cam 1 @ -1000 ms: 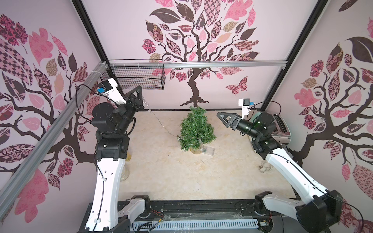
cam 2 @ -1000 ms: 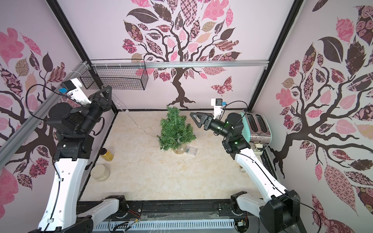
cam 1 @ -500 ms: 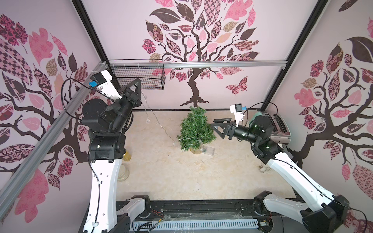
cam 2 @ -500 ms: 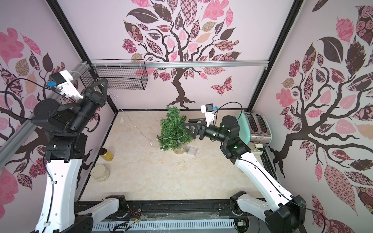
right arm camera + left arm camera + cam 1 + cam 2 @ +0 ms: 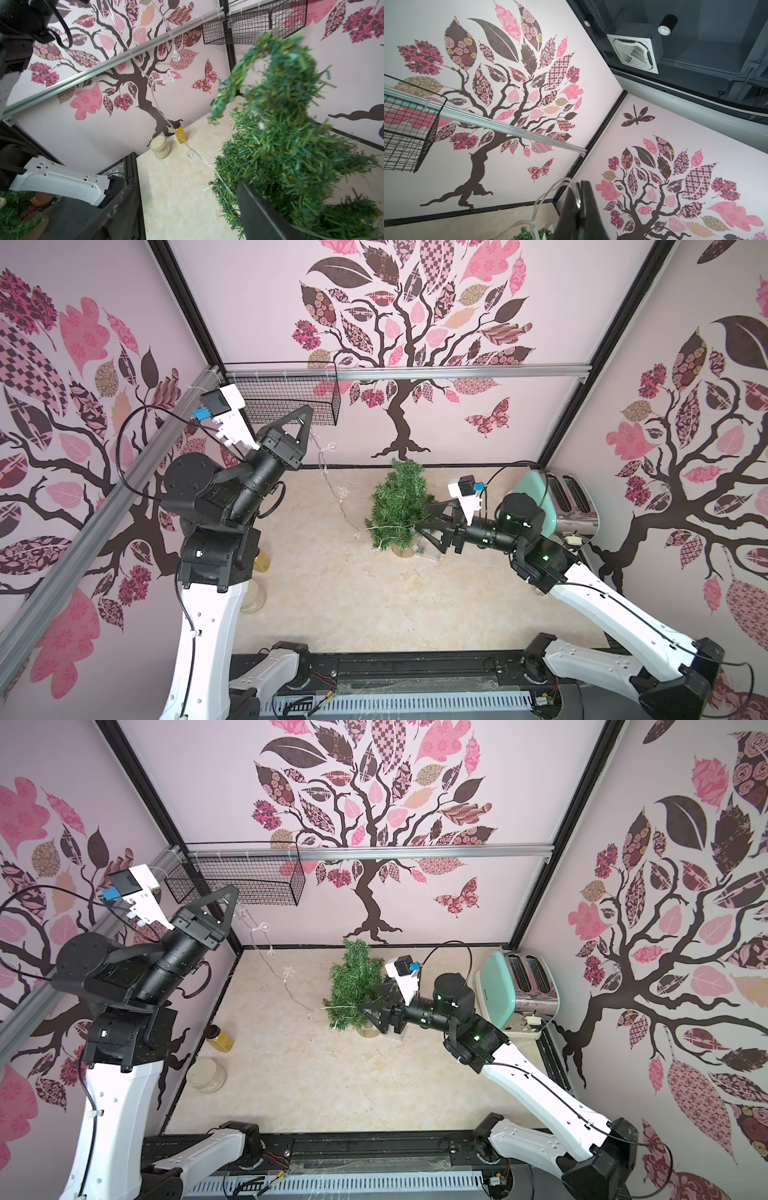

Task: Remove string lights from the small christmas tree
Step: Remove the light string from the Christmas tree.

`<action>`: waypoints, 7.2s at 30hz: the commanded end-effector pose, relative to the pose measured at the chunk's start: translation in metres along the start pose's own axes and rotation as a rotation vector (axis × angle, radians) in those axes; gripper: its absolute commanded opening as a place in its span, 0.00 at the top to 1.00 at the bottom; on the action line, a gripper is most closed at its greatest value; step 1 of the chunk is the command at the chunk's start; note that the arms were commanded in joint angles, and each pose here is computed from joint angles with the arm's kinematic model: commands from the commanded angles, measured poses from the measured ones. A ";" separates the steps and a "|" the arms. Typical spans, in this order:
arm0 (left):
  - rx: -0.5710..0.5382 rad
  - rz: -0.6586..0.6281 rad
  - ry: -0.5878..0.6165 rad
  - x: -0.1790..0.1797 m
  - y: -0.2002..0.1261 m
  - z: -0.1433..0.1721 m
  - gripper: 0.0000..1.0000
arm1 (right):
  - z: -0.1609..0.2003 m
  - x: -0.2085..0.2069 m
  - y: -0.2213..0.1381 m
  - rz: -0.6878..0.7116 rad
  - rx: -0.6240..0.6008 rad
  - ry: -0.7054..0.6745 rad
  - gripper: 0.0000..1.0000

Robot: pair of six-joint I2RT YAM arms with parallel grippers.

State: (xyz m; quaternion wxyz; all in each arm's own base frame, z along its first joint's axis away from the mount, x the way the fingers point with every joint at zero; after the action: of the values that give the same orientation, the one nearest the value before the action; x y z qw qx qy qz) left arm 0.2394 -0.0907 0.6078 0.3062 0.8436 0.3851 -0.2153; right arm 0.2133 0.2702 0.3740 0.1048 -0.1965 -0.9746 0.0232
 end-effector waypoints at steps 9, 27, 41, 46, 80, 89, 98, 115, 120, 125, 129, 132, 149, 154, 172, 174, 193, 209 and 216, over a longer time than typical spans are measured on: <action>0.037 0.123 -0.096 -0.024 -0.015 0.008 1.00 | 0.030 0.040 0.052 0.029 0.063 -0.236 0.20; 0.065 0.194 -0.171 -0.030 -0.022 0.018 1.00 | 0.037 0.063 0.121 -0.109 0.048 -0.290 0.22; 0.061 0.224 -0.204 -0.034 -0.024 0.018 1.00 | 0.045 0.051 0.140 -0.052 0.048 -0.294 0.68; 0.059 0.220 -0.194 -0.036 -0.025 0.016 1.00 | 0.046 0.050 0.132 -0.042 0.038 -0.286 0.71; 0.071 0.271 -0.241 -0.040 -0.015 0.012 1.00 | 0.043 0.048 0.137 -0.032 0.012 -0.252 0.59; 0.073 0.296 -0.251 -0.047 -0.017 0.009 1.00 | 0.036 0.048 0.144 -0.028 -0.015 -0.252 0.73; 0.069 0.289 -0.241 -0.047 -0.019 0.009 1.00 | 0.026 0.043 0.126 0.028 -0.078 -0.270 0.36; 0.079 0.310 -0.257 -0.047 -0.020 0.012 1.00 | 0.038 0.073 0.127 -0.245 -0.009 -0.285 0.36; 0.072 0.306 -0.247 -0.049 -0.021 0.010 1.00 | 0.043 0.072 0.127 -0.236 -0.011 -0.276 0.69; 0.068 0.308 -0.246 -0.050 -0.021 0.009 1.00 | 0.040 0.072 0.127 -0.234 -0.026 -0.257 0.86; 0.065 0.301 -0.235 -0.050 -0.022 0.009 1.00 | 0.035 0.066 0.121 -0.176 -0.034 -0.256 0.98; 0.068 0.294 -0.223 -0.048 -0.019 0.009 1.00 | 0.027 0.058 0.111 -0.104 -0.045 -0.265 1.00; 0.153 0.356 -0.165 -0.049 0.033 0.011 1.00 | -0.072 -0.005 0.017 0.226 -0.260 -0.296 1.00; 0.178 0.370 -0.160 -0.051 0.055 0.019 1.00 | -0.102 -0.018 -0.002 0.310 -0.311 -0.332 1.00; 0.176 0.384 -0.151 -0.043 0.104 0.012 1.00 | -0.145 -0.078 -0.041 0.514 -0.387 -0.339 1.00; 0.175 0.379 -0.140 -0.040 0.113 0.012 1.00 | -0.150 -0.089 -0.042 0.527 -0.393 -0.332 1.00; 0.108 0.245 -0.101 0.072 0.193 0.005 1.00 | -0.199 -0.219 -0.009 0.545 -0.392 -0.268 1.00; 0.220 0.140 -0.113 0.197 0.235 0.060 1.00 | -0.188 -0.279 0.071 0.324 -0.362 -0.069 1.00; 0.393 0.157 -0.084 0.225 0.246 0.131 1.00 | -0.175 -0.289 0.101 0.251 -0.356 0.027 1.00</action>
State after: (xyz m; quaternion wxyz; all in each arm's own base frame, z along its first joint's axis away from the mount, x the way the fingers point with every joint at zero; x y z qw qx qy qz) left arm 0.5602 -0.1662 0.4771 0.2084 0.8793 0.2833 -0.3211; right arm 0.5568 0.2410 0.4645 0.0632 -0.3640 -0.9219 -0.1169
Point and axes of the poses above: each gripper's point midway between its finger pads, its own y axis out along the fingers, its own x axis along the line the jaws close on, z = x × y, the point moved 3 cm from there along -y, back along the fingers, and after that the axes turned 4 degrees about -y, right-handed, at the moved point
